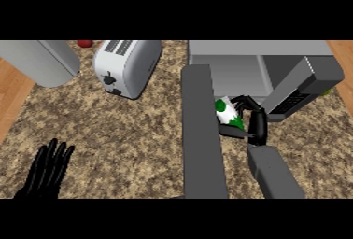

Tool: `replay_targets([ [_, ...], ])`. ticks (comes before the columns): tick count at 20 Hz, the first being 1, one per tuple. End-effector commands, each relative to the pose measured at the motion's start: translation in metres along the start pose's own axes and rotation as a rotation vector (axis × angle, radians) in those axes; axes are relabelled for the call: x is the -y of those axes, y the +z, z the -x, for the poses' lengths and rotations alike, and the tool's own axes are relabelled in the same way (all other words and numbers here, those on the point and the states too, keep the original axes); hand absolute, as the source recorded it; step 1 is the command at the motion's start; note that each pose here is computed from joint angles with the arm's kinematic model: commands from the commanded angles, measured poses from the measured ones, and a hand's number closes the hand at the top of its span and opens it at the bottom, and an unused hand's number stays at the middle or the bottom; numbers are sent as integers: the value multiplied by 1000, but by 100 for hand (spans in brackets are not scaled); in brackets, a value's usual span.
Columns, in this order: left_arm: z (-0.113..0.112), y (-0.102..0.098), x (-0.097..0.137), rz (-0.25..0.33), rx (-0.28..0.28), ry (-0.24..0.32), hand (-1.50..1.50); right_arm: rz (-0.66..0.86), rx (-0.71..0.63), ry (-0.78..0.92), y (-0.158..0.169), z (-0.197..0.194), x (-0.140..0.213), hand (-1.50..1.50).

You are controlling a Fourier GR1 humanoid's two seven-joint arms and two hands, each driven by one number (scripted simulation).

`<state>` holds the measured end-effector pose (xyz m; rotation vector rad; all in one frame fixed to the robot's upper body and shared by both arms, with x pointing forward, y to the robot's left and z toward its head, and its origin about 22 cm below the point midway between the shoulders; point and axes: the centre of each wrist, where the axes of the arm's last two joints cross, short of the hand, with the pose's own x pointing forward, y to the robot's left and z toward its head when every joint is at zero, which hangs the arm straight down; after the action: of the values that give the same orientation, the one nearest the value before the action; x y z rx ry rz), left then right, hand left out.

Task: Pick up the milk, place it into the microwave and close the microwave

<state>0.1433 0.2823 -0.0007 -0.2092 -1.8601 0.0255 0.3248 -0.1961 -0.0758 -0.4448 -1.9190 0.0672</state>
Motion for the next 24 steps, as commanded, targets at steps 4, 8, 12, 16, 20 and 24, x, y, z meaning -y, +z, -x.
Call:
replay_targets([
  [4, 7, -4, -14, -12, -1, -14, -150, -29, -48, 126, -33, -4, 0, 150],
  [8, 3, 0, -7, 15, 8, 10, -150, -15, -55, 258, -71, -10, 2, 150],
  [12, 10, -16, -13, 27, -10, 5, -150, 4, -87, 345, -83, -5, 16, 150],
  [16, 16, -24, -9, 57, 11, 24, -150, 31, -80, 404, -102, -6, 43, 150],
  [20, 1, -32, -12, 57, -2, -53, -150, 80, -61, 532, -107, -8, 42, 150],
  [24, 14, -28, -7, 78, -44, -98, -150, 218, -79, 579, -138, -32, 44, 150],
])
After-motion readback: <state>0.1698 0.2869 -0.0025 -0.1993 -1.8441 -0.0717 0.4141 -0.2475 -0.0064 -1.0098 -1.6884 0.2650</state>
